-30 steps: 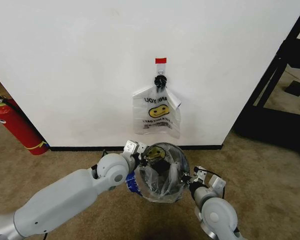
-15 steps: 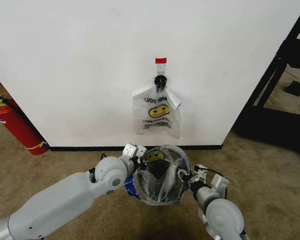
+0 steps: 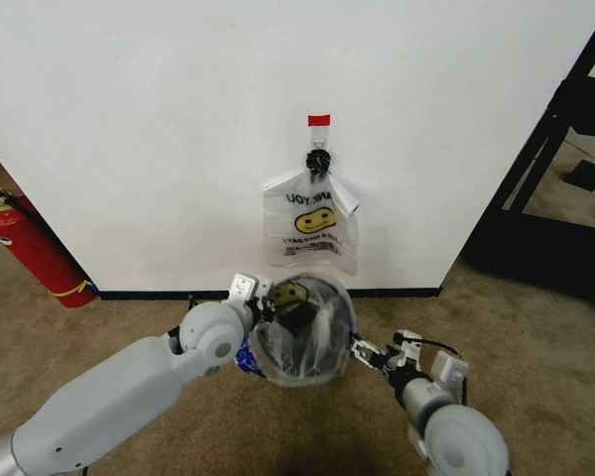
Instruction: Pick up the garbage bag from the wall and place it over the trash bin.
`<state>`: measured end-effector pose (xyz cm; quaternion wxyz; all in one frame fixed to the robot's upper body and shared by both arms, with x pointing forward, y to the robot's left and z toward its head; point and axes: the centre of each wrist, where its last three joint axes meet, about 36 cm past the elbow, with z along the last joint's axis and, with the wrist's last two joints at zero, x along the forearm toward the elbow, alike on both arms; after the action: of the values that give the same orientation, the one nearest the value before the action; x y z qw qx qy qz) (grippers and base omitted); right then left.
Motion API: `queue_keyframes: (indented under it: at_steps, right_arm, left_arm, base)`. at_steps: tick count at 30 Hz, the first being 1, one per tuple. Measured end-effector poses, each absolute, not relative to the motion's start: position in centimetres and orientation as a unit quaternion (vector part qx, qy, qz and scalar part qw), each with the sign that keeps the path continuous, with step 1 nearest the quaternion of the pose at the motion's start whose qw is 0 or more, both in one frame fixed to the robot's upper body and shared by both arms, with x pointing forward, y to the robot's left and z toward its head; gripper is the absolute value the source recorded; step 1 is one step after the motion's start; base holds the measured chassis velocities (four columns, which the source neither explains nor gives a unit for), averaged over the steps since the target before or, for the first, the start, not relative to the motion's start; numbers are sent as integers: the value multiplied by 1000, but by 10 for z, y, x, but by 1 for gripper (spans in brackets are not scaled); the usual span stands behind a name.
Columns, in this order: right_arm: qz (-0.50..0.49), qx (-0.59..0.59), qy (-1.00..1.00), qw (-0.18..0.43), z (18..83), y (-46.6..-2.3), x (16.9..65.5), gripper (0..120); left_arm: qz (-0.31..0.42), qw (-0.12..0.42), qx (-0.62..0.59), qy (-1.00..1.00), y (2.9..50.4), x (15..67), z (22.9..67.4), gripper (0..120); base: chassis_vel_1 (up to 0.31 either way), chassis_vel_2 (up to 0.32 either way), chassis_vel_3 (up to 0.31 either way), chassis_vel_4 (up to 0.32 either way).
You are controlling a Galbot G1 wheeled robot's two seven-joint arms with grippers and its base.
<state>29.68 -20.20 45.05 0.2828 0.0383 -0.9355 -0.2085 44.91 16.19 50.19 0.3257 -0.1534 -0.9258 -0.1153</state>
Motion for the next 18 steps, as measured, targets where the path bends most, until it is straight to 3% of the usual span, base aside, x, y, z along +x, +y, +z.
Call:
queue_keyframes:
  at_steps: [8,13,18]
  right_arm:
    - [-157,114,-956,218,479,-204,266,72]
    - [-116,181,-955,207,497,-212,281,55]
    - [-72,205,-948,235,500,-212,313,37]
  left_arm:
    - [-135,278,-109,-945,162,443,512,1]
    - [-173,256,-137,-941,139,430,506,1]
    - [-188,238,-157,-940,120,424,503,1]
  base:
    - [0,0,0,0]
    - [0,0,0,0]
    - [0,0,0,0]
